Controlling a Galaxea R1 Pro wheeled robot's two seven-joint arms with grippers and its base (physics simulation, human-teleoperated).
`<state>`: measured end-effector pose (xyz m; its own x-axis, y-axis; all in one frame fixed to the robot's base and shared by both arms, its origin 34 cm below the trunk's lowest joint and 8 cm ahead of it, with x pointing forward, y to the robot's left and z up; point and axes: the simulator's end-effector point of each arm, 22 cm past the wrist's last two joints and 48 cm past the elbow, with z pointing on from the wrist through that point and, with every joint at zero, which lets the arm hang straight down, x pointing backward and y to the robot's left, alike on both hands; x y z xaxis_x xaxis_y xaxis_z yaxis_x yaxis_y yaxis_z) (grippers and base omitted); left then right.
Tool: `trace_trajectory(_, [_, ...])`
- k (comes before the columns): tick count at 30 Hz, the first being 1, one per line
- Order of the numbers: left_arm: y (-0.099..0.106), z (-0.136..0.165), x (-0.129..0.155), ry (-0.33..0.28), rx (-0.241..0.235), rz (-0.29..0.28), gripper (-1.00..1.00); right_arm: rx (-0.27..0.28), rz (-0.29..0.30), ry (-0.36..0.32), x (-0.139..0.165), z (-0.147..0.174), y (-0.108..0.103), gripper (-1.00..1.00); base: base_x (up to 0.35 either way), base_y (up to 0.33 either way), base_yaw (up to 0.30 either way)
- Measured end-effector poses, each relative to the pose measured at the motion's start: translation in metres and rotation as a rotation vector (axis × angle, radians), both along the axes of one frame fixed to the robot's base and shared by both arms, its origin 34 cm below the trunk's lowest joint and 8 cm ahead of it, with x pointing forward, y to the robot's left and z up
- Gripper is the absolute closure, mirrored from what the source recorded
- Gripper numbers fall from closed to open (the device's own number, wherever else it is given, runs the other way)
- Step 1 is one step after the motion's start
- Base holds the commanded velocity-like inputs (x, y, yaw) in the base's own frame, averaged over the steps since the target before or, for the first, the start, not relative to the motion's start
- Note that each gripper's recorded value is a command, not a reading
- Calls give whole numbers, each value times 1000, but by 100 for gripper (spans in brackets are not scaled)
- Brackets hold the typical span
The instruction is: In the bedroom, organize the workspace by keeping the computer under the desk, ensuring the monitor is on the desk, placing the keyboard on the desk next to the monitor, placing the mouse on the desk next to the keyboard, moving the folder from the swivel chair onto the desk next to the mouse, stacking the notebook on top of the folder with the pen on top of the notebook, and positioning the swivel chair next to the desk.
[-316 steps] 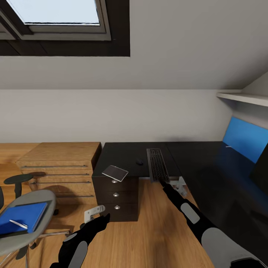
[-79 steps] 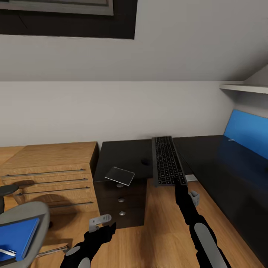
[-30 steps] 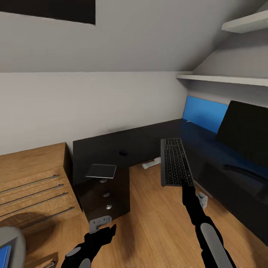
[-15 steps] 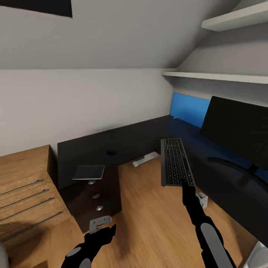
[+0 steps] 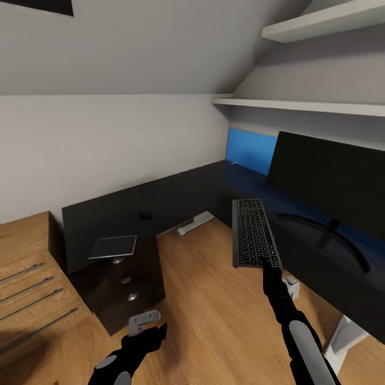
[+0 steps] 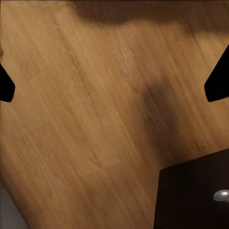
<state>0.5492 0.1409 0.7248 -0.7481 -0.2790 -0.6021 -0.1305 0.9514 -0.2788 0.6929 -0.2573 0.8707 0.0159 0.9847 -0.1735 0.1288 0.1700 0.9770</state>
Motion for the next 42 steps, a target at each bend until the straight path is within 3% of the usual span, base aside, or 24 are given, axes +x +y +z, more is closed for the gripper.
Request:
trace_trajectory(10, [0,-4,-2,10,2,0,-100,1,0,16,-1,-8,0,100,-38,6,-228])
trace_trajectory(26, [0,-11,-4,27,2,0,-100,0,0,33,0,-18,0,100,0,150,-239])
trace_trajectory(42, [0,-17,-6,43,1,0,-100,-1,-20,51,-1,-28,-10,100,-84,51,-242])
